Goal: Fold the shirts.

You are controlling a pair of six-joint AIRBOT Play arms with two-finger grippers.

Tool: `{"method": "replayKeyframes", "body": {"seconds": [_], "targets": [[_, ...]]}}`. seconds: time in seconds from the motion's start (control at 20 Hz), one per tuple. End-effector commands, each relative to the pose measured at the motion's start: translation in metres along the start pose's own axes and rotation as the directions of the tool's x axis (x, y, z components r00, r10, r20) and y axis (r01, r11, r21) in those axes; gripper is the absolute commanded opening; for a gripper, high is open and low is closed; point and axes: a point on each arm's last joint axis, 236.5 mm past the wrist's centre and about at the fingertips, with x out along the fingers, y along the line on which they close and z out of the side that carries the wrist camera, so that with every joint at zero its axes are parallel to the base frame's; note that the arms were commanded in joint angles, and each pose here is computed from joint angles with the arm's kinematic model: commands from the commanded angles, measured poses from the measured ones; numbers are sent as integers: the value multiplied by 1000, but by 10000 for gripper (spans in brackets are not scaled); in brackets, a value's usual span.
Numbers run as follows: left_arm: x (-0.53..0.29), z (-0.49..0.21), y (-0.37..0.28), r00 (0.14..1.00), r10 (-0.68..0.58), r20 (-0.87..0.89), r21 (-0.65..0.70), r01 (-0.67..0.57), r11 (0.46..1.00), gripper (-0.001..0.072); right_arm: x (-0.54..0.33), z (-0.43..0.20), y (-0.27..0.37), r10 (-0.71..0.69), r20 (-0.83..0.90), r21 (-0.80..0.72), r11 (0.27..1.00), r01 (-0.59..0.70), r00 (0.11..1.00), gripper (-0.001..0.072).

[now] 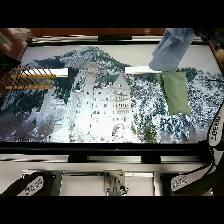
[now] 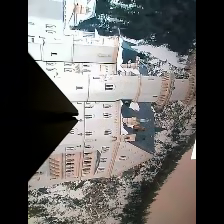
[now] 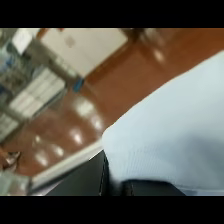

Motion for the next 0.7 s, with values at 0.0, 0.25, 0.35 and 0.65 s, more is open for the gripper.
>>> {"method": "replayKeyframes", "body": {"seconds": [0.0,0.25,0.35,0.65], "targets": [[5,-6,-10,1000,-22,-18,32,22,999,34,8,42,-23,-49,227,-55,997,63,973,60],[22,-32,-18,995,-49,-92,26,51,998,34,26,-14,-115,-191,37,-119,974,194,981,61],[29,-43,-20,991,-57,-122,22,60,998,34,15,-47,-156,-252,-111,-110,965,240,961,60],[34,-47,-18,990,-58,-127,14,60,998,34,-77,-81,-178,-418,-457,-236,908,346,785,61]]}}
